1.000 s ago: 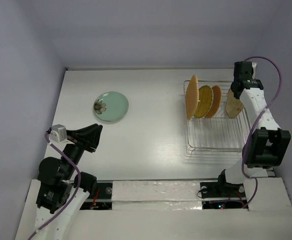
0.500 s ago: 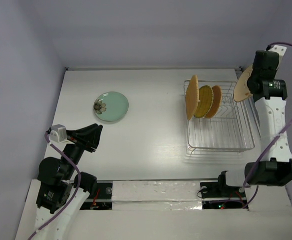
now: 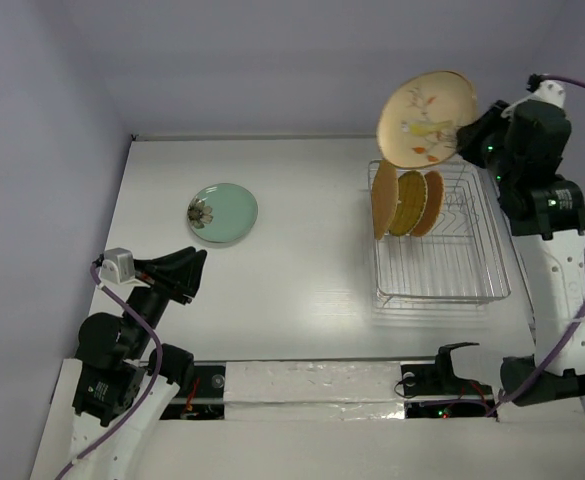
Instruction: Unload the plates from the dish rack
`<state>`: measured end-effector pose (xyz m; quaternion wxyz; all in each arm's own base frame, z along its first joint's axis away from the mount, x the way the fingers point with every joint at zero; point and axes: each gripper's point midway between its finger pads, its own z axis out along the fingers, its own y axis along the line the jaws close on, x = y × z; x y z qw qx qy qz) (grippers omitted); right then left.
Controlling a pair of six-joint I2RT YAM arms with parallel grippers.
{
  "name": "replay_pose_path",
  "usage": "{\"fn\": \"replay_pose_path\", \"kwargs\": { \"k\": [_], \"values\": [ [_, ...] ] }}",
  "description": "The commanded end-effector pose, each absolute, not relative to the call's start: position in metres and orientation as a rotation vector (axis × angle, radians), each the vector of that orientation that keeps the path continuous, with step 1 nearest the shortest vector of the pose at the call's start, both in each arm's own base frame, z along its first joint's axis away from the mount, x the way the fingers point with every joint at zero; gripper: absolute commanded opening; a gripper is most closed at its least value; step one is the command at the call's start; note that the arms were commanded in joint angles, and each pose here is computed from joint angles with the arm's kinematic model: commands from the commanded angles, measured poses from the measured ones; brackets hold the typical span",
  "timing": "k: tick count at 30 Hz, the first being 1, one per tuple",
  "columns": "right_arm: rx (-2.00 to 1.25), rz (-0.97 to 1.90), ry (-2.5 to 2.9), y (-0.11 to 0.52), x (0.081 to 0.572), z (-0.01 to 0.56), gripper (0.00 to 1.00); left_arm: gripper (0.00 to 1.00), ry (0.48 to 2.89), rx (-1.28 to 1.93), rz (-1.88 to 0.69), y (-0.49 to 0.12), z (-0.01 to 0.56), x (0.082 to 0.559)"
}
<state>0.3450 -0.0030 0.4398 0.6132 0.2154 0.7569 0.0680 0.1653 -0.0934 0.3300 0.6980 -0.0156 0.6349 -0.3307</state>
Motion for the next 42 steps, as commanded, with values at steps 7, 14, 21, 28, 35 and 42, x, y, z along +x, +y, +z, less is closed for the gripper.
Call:
{"fn": "replay_pose_path", "kwargs": {
  "k": [7,14,21,28,35,42],
  "values": [
    [0.215,0.971,1.529,0.224,0.390,0.483,0.00,0.32,1.410,-0.055,-0.734,-0.093,0.335,0.171],
    [0.170,1.104,1.652,0.360,0.435,0.410,0.00,0.33,1.422,-0.078,-0.720,-0.090,0.333,0.175],
    [0.183,1.224,1.727,0.448,0.461,0.347,0.00,0.34,1.421,-0.101,-0.706,-0.087,0.333,0.176],
    [0.235,1.216,1.856,0.488,0.467,0.274,0.00,0.34,1.434,-0.103,-0.701,-0.087,0.330,0.179],
    [0.304,1.175,1.975,0.496,0.466,0.202,0.03,0.34,1.439,-0.106,-0.702,-0.087,0.329,0.180],
    [0.311,1.131,2.059,0.495,0.457,0.168,0.27,0.35,1.443,-0.104,-0.703,-0.088,0.329,0.180]
  ]
}}
